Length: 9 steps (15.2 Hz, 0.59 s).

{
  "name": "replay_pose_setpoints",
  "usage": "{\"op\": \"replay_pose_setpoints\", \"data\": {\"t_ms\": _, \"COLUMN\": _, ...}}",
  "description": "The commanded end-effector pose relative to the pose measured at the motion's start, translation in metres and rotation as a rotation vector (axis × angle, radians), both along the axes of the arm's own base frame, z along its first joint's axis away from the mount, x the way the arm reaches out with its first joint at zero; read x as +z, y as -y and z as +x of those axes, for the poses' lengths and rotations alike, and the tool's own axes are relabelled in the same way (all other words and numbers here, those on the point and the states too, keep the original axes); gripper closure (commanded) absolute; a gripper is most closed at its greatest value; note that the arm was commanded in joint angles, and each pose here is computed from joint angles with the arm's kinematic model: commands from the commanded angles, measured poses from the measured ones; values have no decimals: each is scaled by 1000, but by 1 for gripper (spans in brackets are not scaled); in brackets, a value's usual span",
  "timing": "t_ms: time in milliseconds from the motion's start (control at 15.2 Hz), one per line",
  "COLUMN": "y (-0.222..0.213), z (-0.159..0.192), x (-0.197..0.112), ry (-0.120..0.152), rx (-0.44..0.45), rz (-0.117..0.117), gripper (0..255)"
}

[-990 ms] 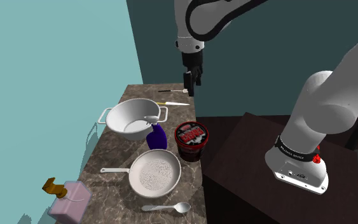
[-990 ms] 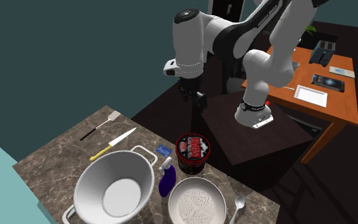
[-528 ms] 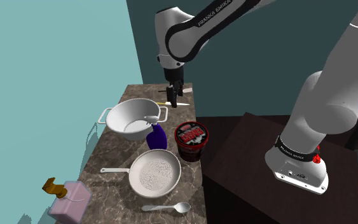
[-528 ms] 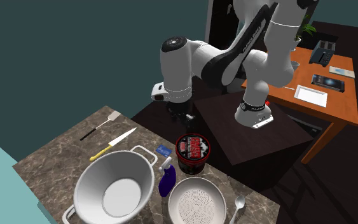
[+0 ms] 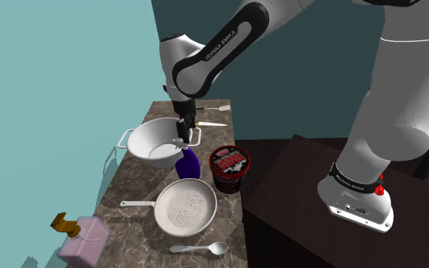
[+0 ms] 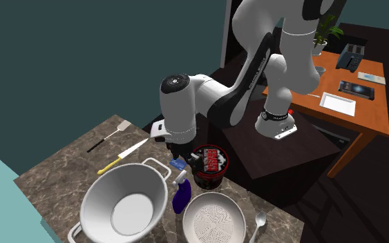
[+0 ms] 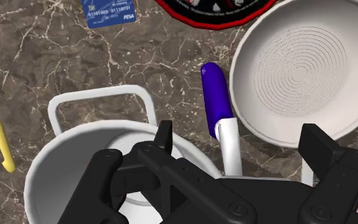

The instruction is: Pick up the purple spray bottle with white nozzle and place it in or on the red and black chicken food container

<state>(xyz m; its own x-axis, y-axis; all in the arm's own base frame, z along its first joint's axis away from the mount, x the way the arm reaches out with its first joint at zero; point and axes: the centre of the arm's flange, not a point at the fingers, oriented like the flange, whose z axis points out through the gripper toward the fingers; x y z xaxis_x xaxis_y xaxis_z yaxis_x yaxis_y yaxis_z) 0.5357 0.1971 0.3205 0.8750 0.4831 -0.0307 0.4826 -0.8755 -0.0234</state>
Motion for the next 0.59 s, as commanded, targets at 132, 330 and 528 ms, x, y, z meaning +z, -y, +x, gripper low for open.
{"op": "replay_pose_setpoints", "data": {"t_ms": 132, "y": -9, "z": 10, "x": -21, "ry": 7, "rx": 24, "rz": 4, "gripper": 0}}
{"op": "replay_pose_setpoints", "data": {"t_ms": 330, "y": -9, "z": 10, "x": -37, "ry": 7, "rx": 24, "rz": 4, "gripper": 0}}
{"op": "replay_pose_setpoints", "data": {"t_ms": 528, "y": -9, "z": 9, "x": -50, "ry": 7, "rx": 24, "rz": 4, "gripper": 0}}
